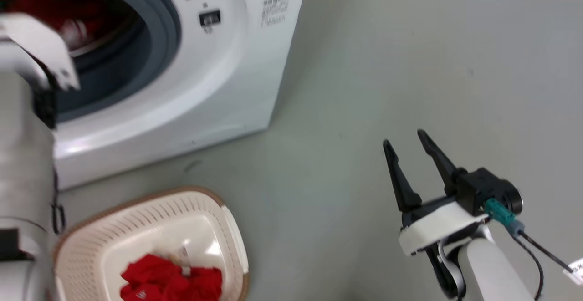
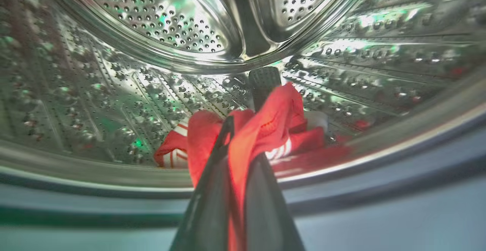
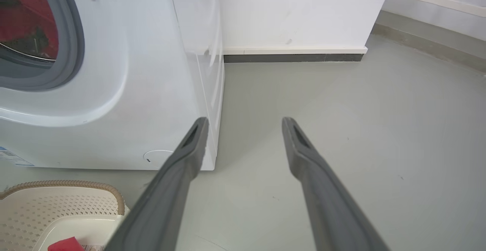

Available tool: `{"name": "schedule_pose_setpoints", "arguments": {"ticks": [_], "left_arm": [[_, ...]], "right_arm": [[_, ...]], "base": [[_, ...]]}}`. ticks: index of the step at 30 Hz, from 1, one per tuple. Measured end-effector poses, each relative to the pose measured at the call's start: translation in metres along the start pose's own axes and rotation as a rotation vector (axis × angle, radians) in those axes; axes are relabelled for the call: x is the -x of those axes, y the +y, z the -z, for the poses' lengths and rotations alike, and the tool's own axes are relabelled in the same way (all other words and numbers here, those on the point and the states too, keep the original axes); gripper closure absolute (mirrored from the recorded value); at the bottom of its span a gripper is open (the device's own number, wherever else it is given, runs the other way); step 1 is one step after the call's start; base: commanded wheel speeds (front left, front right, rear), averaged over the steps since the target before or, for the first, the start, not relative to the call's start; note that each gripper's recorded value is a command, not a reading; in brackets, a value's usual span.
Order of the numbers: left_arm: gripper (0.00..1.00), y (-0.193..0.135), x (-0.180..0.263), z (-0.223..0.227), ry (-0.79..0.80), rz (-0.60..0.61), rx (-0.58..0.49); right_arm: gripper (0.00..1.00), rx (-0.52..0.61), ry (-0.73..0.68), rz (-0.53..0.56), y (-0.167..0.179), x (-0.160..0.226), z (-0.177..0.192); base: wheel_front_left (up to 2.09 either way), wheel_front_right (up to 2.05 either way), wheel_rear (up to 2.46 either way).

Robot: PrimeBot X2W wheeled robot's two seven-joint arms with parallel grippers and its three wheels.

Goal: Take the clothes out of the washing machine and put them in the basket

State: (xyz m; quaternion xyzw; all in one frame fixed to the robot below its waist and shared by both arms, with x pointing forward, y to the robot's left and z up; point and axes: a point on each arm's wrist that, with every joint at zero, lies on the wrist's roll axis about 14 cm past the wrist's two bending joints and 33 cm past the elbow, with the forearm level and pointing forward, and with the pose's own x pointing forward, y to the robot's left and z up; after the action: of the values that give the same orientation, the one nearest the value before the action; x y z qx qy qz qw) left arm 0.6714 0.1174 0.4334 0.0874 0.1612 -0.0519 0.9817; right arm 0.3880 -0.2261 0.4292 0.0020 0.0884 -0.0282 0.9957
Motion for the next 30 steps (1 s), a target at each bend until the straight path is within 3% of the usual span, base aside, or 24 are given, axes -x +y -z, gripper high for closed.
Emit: {"name": "schedule_pose_setpoints", "arguments": {"ticks": [16, 30], "left_arm": [[1.00, 0.000, 0.131, -0.058, -0.242, 0.016, 0.120], [1.00, 0.011, 0.211, -0.146, -0.622, 0.055, 0.191]], "right_arm": [[0.00, -0.012, -0.105, -0.028, 0.016, 0.067, -0.046], [0.00, 0.001, -0.172, -0.136, 0.050, 0.069, -0.073]], "base": [[0.00, 0.00, 0.00], [0.00, 0.00, 0.00]]}}
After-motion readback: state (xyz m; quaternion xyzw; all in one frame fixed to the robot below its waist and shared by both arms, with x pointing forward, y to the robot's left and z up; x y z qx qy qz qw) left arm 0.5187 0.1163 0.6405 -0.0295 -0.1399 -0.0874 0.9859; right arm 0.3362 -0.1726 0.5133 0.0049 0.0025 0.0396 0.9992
